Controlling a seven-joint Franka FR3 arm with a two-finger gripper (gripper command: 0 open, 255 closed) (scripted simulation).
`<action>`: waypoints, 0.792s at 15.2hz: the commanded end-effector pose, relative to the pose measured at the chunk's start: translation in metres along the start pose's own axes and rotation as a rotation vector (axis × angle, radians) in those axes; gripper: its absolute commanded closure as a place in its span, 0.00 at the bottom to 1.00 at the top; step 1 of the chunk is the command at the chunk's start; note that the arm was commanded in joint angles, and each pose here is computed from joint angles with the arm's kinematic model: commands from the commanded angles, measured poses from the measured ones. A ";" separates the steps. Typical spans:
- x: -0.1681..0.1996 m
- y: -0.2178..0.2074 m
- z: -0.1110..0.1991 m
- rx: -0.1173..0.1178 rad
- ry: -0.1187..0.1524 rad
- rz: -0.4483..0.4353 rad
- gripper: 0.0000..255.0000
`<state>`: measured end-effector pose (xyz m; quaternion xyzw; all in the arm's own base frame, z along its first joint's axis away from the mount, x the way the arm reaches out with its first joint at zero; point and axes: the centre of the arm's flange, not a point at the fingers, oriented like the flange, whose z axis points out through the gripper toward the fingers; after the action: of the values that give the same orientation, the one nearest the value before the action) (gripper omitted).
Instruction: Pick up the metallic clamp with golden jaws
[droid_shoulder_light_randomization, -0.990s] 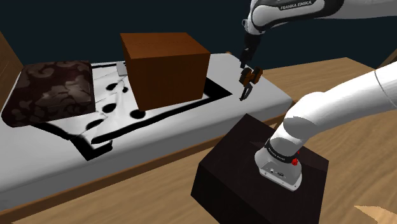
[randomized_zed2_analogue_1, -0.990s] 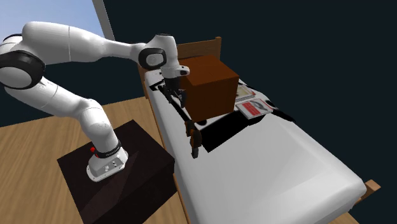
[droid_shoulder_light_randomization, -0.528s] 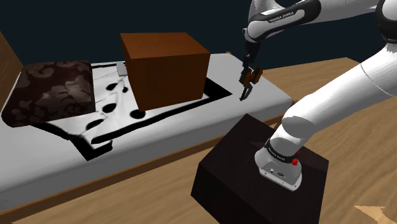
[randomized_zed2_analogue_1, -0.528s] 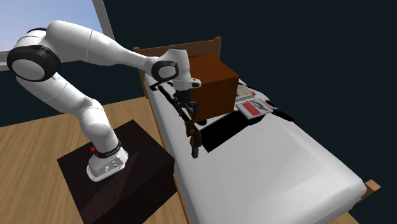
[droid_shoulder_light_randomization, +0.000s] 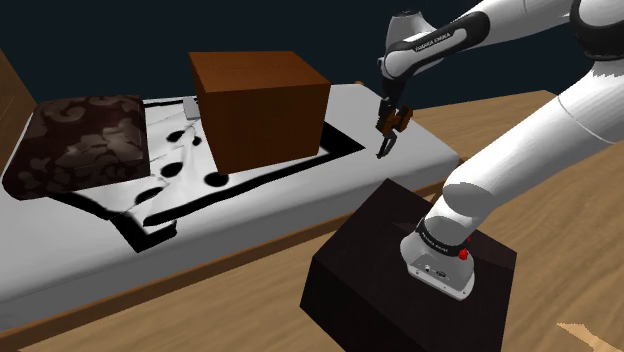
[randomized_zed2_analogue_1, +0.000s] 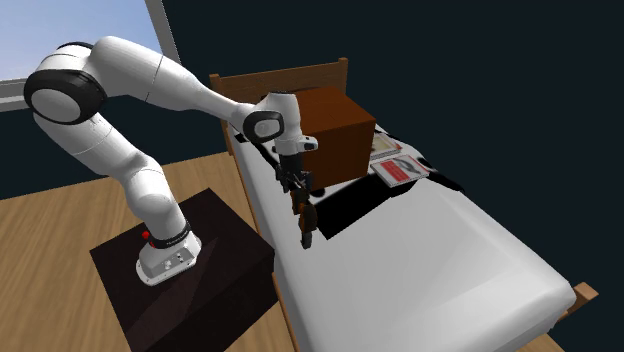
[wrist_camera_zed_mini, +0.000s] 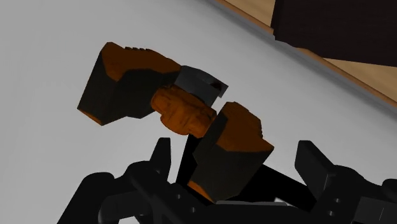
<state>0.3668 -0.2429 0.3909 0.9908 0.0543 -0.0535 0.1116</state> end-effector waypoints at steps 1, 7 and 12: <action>0.001 -0.001 0.004 0.000 0.001 0.000 0.00; 0.000 0.000 0.003 0.000 0.000 0.000 1.00; 0.000 0.000 -0.001 0.000 0.001 0.000 1.00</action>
<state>0.3675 -0.2430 0.3903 0.9908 0.0544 -0.0529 0.1118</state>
